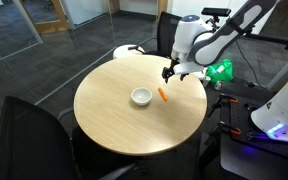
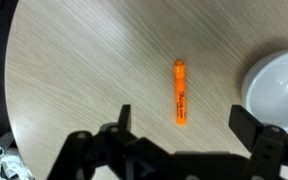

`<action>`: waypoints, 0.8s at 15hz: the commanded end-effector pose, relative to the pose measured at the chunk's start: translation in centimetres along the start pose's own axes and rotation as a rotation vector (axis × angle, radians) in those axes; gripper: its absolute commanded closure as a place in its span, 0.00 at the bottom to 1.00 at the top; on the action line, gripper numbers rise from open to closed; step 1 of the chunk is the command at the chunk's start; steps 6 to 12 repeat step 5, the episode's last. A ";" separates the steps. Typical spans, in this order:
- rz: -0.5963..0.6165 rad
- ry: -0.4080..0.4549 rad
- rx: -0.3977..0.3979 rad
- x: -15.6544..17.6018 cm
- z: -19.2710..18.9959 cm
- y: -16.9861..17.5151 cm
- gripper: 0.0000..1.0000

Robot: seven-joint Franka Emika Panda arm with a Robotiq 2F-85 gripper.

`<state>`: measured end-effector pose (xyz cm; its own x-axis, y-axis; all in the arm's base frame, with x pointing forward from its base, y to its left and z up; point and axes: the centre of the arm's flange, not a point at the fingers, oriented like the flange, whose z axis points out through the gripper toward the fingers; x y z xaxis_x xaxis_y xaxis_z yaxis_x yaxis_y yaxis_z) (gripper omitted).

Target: Take the marker out of the bowl and put it on the table

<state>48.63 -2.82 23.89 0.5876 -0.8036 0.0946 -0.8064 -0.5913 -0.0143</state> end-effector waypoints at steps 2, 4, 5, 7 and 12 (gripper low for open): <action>0.000 -0.003 -0.002 0.0 0.2 0.0 0.00; 0.002 -0.005 -0.007 0.1 0.5 0.1 0.00; 0.003 -0.006 -0.008 0.1 0.5 0.2 0.00; 0.003 -0.006 -0.008 0.1 0.5 0.2 0.00; 0.003 -0.006 -0.008 0.1 0.5 0.2 0.00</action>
